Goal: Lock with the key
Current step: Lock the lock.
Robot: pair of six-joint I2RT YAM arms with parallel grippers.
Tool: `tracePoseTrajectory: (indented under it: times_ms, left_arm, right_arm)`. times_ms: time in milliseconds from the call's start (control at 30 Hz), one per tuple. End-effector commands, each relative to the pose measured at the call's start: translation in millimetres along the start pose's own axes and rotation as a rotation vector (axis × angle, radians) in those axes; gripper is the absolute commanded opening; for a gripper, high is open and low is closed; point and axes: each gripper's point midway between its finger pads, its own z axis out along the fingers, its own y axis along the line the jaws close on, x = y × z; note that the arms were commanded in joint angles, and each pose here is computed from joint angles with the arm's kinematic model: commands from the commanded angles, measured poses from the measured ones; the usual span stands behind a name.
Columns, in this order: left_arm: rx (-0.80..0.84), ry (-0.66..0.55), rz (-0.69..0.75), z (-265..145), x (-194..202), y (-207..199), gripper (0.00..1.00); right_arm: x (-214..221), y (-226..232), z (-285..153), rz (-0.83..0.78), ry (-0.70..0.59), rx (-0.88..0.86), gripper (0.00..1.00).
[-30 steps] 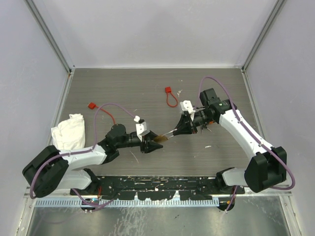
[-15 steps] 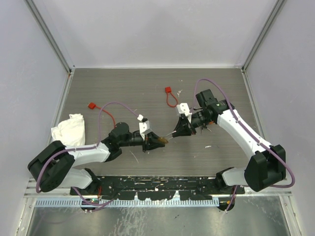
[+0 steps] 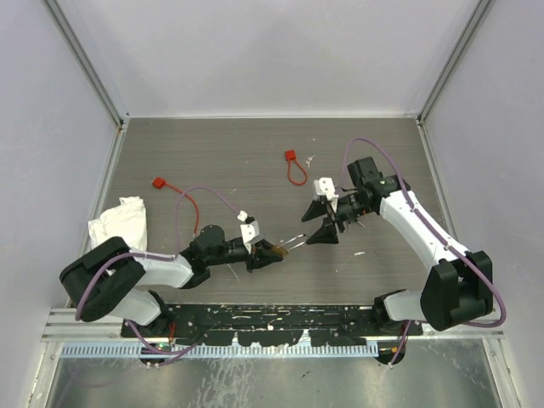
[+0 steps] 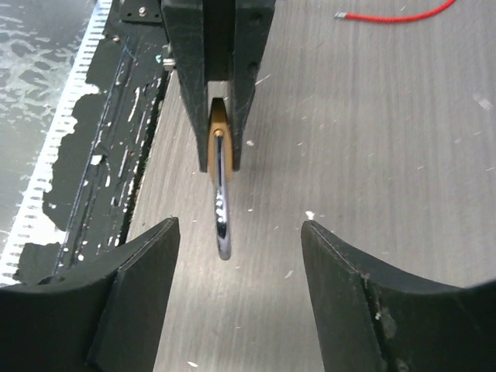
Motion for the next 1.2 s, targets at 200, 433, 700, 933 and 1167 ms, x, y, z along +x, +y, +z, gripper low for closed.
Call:
tracePoseTrajectory:
  times_ms: [200, 433, 700, 933, 1167]
  left_arm:
    - [-0.014, -0.25, 0.128, 11.0, -53.3, 6.8, 0.0]
    - [-0.009, -0.237, 0.117, 17.1, -48.2, 9.5, 0.0]
    - [-0.016, -0.232, 0.096, 20.6, -45.3, 12.5, 0.02]
    - [-0.052, -0.214, 0.069, 19.4, -38.0, 18.5, 0.65]
    - [-0.027, -0.139, 0.054, 22.7, -25.2, 14.8, 0.74]
  right_arm:
    - [17.1, -8.6, 7.8, 0.038, -0.01, 0.045, 0.47]
    - [18.6, -2.7, 11.0, 0.037, -0.02, 0.005, 0.23]
    - [12.9, 4.6, 11.3, 0.005, -0.02, -0.034, 0.01]
    - [-1.4, 1.9, -5.4, -0.083, 0.066, 0.017, 0.01]
    - [0.1, 0.4, -12.4, -0.101, 0.122, 0.045, 0.01]
